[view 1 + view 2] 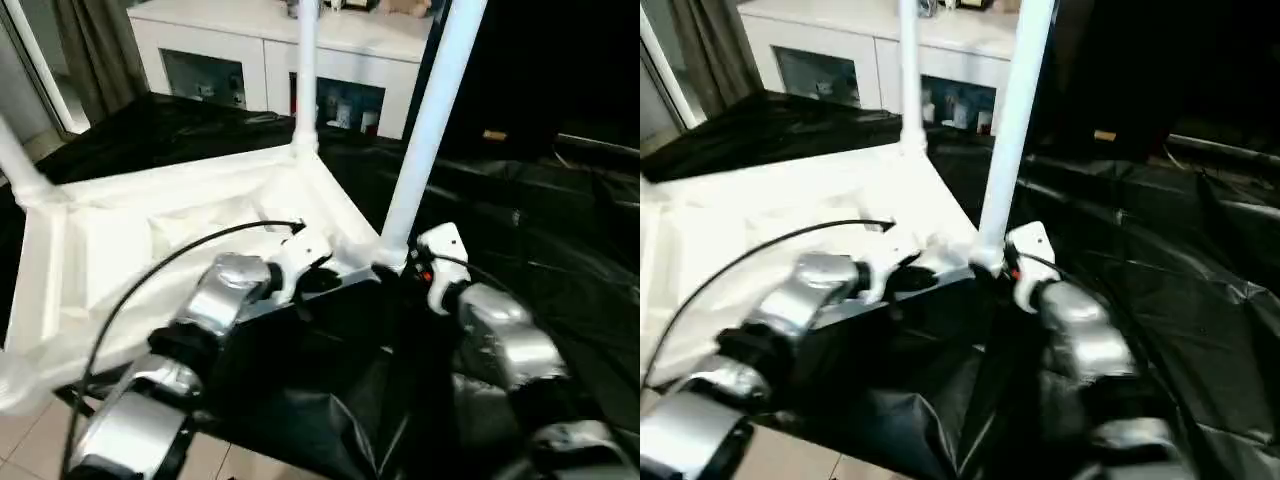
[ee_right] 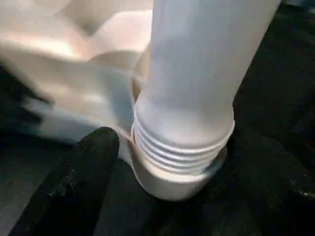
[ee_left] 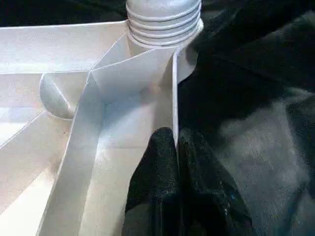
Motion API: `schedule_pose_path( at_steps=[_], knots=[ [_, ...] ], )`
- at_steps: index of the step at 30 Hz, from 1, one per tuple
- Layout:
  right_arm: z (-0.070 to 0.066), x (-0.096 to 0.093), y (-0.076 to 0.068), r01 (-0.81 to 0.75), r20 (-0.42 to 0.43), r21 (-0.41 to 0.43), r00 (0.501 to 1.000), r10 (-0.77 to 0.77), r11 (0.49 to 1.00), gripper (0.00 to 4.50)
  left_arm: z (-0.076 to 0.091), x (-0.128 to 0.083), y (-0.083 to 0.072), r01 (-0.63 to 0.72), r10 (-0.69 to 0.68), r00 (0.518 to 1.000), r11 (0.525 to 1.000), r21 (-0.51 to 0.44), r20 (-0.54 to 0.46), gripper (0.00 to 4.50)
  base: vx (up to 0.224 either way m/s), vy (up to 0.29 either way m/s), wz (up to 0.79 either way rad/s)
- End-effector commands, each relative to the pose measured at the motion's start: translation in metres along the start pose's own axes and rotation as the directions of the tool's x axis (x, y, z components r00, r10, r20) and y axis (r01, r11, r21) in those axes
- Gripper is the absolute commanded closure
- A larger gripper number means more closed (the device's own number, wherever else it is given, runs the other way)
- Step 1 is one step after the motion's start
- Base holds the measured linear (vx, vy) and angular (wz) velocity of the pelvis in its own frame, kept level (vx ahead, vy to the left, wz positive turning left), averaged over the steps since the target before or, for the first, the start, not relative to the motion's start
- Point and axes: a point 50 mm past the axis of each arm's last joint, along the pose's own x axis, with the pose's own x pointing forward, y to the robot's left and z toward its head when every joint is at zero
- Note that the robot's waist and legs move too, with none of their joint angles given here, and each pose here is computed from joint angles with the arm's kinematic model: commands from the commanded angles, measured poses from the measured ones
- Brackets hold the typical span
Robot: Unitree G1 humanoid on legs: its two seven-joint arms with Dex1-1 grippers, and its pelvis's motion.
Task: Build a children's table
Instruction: Rotate leg to tighten
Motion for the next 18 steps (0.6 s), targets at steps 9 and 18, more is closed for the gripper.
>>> schedule_pose_path(
  at_steps=[9, 18],
  knots=[
    [0.007, -0.013, 0.004, -0.193, -0.021, -0.072, 0.981, 0.192, 0.979, 0.74, -0.009, -0.021, -0.020, 0.264, -0.263, 0.963, 0.965, -0.010, 0.067, 4.50, 0.000, 0.000, 0.00],
    [-0.001, -0.015, 0.011, -0.252, -0.050, -0.071, 0.967, 0.249, 0.965, 1.18, -0.013, -0.026, -0.019, 0.246, -0.245, 0.968, 0.969, -0.018, 0.054, 4.50, 0.000, 0.000, 0.00]
  ],
)
